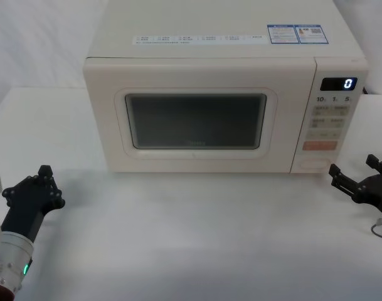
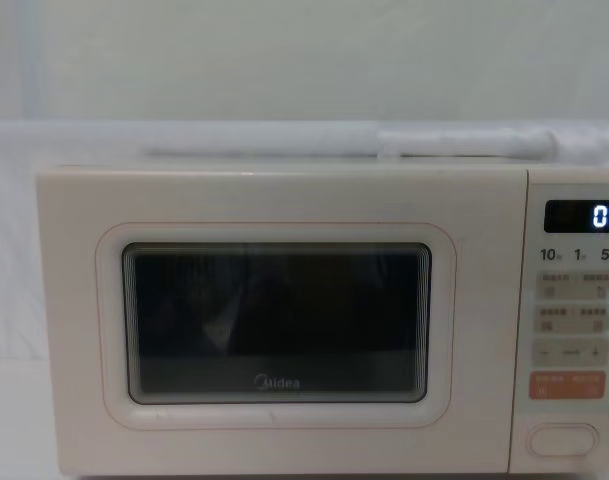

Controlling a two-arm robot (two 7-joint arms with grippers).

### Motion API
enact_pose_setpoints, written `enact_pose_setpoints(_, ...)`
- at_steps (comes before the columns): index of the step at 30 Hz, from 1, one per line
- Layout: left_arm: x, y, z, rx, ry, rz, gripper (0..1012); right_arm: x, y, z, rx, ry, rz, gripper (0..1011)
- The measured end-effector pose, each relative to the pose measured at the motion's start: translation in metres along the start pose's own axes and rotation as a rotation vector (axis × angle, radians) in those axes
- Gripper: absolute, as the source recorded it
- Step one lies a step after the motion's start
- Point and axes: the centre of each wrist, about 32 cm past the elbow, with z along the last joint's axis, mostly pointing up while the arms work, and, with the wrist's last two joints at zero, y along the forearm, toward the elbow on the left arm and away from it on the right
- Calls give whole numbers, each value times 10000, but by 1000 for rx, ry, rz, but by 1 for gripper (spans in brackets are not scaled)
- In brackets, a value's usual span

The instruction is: Press the button to open the microwave door with one hand; close the microwave door with the other hand.

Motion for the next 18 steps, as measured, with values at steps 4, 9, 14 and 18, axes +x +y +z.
enact_pose_setpoints(4, 1, 0, 0, 0, 0, 0, 0, 0, 0, 0, 0, 0, 0, 1002)
enact_pose_setpoints(9, 2, 0, 1, 0, 0, 0, 55, 0, 0, 0, 0, 0, 0, 1002)
enact_pose_setpoints(14, 2, 0, 1, -1, 0, 0, 225, 0, 0, 0, 0, 0, 0, 1002)
enact_pose_setpoints(18, 2, 0, 1, 0, 0, 0, 341, 0, 0, 0, 0, 0, 0, 1002)
